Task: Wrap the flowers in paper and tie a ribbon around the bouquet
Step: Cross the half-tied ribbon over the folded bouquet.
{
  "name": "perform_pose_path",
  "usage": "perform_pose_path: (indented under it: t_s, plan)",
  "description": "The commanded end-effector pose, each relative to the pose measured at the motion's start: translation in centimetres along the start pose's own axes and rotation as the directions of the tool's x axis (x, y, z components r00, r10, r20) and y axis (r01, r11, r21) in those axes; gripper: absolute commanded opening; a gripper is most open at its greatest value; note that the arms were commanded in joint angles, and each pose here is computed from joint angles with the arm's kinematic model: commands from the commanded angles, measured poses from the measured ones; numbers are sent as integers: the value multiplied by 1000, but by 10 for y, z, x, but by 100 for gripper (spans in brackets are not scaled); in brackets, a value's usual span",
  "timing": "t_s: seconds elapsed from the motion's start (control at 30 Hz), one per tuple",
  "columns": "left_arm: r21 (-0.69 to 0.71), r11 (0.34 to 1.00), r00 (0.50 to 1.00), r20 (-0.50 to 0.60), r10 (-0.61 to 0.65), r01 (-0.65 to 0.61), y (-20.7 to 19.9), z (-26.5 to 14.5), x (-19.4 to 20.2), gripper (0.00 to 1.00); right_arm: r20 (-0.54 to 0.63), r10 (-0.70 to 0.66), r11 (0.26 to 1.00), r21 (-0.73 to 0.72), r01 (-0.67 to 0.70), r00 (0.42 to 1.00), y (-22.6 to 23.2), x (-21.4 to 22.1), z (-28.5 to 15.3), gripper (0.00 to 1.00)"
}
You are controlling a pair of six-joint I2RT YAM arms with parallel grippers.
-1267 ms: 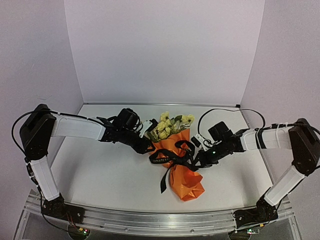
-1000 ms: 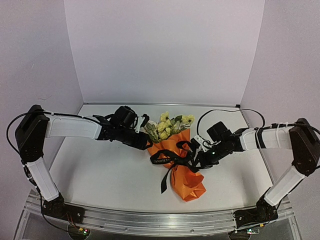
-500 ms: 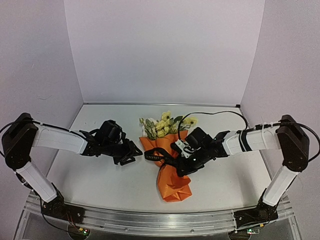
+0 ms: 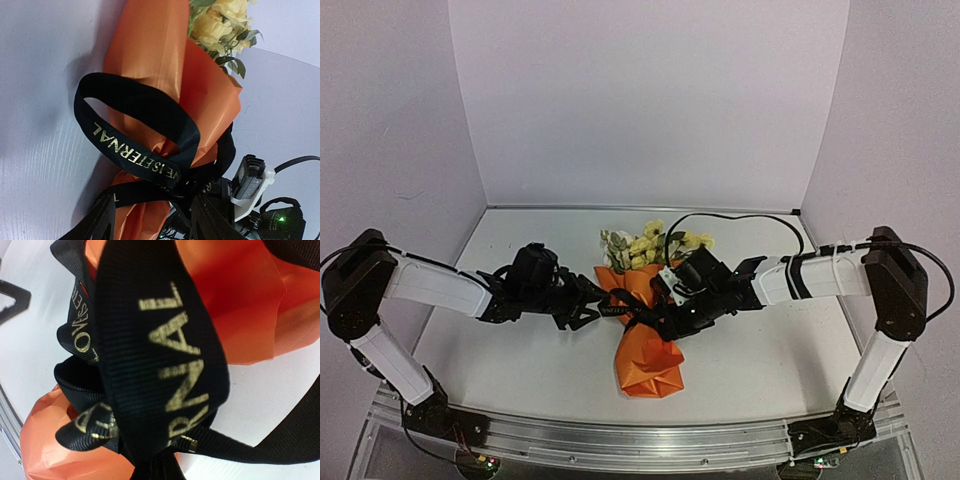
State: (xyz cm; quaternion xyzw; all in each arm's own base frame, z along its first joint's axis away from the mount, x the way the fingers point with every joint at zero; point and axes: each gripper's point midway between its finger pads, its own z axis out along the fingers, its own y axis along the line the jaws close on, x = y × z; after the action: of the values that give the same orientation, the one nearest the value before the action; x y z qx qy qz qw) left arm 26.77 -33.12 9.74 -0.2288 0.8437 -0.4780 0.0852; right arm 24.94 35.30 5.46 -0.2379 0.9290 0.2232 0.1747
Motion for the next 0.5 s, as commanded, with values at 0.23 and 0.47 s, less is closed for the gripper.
perform_pose_path:
  t_s: [0.23, 0.47]
  plan:
    - [59, 994, 996, -21, -88, 89, -3, 36, 3, 55, 5, -23, 999, 28, 23, 1000, -5, 0, -6, 0]
    - [104, 987, 993, 4, -120, 119, -7, 46, -4, 54, 5, -28, 999, 24, 28, 1000, -4, 0, -7, 0]
